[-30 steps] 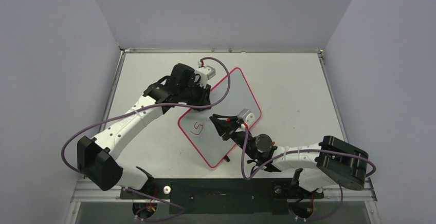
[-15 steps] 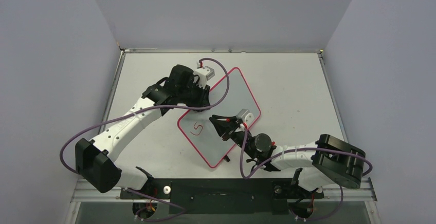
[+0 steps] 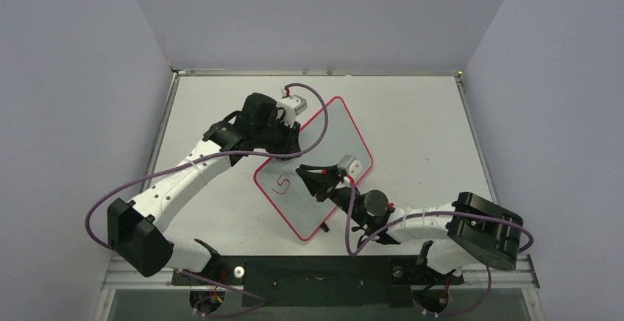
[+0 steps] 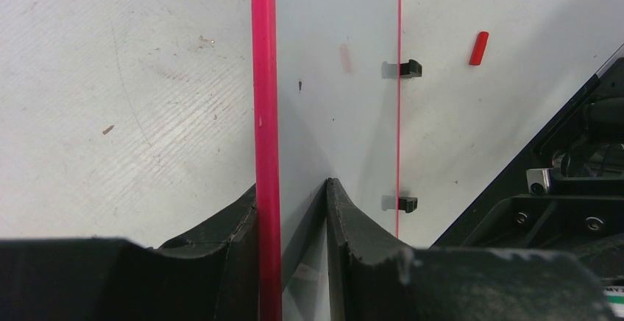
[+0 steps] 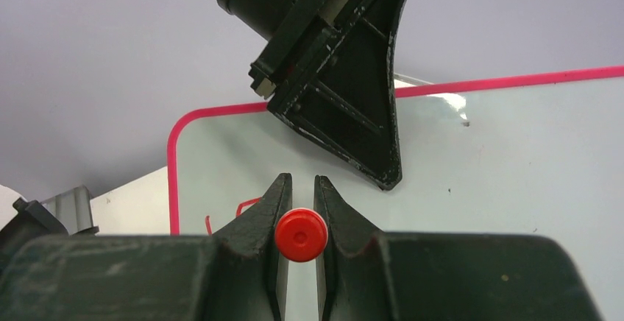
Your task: Write a sentence on the whiteboard
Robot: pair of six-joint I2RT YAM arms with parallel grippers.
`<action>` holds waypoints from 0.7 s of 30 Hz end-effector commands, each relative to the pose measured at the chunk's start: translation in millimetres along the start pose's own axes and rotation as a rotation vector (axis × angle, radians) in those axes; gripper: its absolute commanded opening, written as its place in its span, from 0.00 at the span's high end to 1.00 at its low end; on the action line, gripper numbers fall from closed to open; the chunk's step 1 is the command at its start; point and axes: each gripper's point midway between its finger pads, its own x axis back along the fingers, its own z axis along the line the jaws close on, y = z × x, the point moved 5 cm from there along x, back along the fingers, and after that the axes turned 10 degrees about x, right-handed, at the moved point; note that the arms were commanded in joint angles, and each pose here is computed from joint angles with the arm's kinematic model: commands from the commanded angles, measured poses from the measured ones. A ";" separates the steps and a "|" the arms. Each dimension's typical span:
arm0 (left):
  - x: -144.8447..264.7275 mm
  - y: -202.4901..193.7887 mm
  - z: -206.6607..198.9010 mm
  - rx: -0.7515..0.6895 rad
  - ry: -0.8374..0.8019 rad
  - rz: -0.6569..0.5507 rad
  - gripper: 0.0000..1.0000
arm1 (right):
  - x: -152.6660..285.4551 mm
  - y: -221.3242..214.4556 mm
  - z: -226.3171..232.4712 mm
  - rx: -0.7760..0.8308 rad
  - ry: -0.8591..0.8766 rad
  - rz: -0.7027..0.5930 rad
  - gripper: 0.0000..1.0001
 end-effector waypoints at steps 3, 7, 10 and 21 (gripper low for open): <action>-2.9 -7.6 34.9 -0.127 0.197 0.013 1.00 | -15.6 23.0 9.7 -0.030 0.038 -0.083 1.00; -2.8 -7.9 34.8 -0.126 0.195 0.014 1.00 | -18.4 21.4 11.1 -0.035 0.040 -0.081 1.00; -2.8 -8.0 35.0 -0.127 0.197 0.011 1.00 | -17.9 18.6 12.6 -0.040 0.045 -0.077 1.00; -4.1 -9.1 35.6 -0.127 0.196 0.018 1.00 | -8.8 -3.7 10.4 -0.014 0.024 -0.008 1.00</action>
